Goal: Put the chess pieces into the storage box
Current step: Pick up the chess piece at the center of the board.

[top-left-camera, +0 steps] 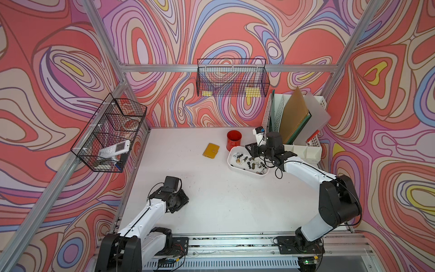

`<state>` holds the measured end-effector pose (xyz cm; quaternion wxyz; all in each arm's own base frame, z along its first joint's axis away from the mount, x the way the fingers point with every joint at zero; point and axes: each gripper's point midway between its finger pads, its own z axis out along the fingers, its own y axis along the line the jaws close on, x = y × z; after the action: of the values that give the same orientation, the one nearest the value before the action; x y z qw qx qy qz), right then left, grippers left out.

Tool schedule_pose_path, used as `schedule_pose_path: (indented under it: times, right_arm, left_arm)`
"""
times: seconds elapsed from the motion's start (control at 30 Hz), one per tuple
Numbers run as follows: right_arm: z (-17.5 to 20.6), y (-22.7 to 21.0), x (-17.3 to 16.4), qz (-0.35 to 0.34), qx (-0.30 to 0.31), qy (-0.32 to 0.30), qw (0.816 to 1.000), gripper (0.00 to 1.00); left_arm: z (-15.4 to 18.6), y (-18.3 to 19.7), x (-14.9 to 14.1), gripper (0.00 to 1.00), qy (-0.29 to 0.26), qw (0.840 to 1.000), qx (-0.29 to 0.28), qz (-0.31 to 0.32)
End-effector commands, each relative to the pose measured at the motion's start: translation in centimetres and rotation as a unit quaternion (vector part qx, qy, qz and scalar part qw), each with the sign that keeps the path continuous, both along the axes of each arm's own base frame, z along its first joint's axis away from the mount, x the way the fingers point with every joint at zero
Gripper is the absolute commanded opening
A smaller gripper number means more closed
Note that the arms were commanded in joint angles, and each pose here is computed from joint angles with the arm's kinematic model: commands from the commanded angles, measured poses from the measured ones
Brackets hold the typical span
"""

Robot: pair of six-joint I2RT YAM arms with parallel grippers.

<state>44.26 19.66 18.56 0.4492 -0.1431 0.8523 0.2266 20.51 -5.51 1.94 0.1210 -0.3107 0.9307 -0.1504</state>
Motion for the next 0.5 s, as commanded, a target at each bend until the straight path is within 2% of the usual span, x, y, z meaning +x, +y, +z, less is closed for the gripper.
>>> schedule_pose_path:
  times: [0.0, 0.23, 0.47]
  right_arm:
    - [-0.14, -0.04, -0.74, 0.004, 0.005, 0.006, 1.000, 0.35]
    - [-0.34, 0.19, -0.80, 0.009, 0.009, 0.009, 1.000, 0.34]
    - [-0.80, 0.57, -0.82, 0.017, 0.016, 0.015, 1.000, 0.33]
  left_arm:
    - [-0.21, 0.00, -0.79, 0.33, 0.031, 0.999, 0.014, -0.034]
    - [0.13, -0.31, -0.23, 0.32, 0.035, 0.998, 0.010, -0.042]
    - [-0.30, -0.63, -0.86, 0.33, 0.051, 0.997, 0.012, -0.054]
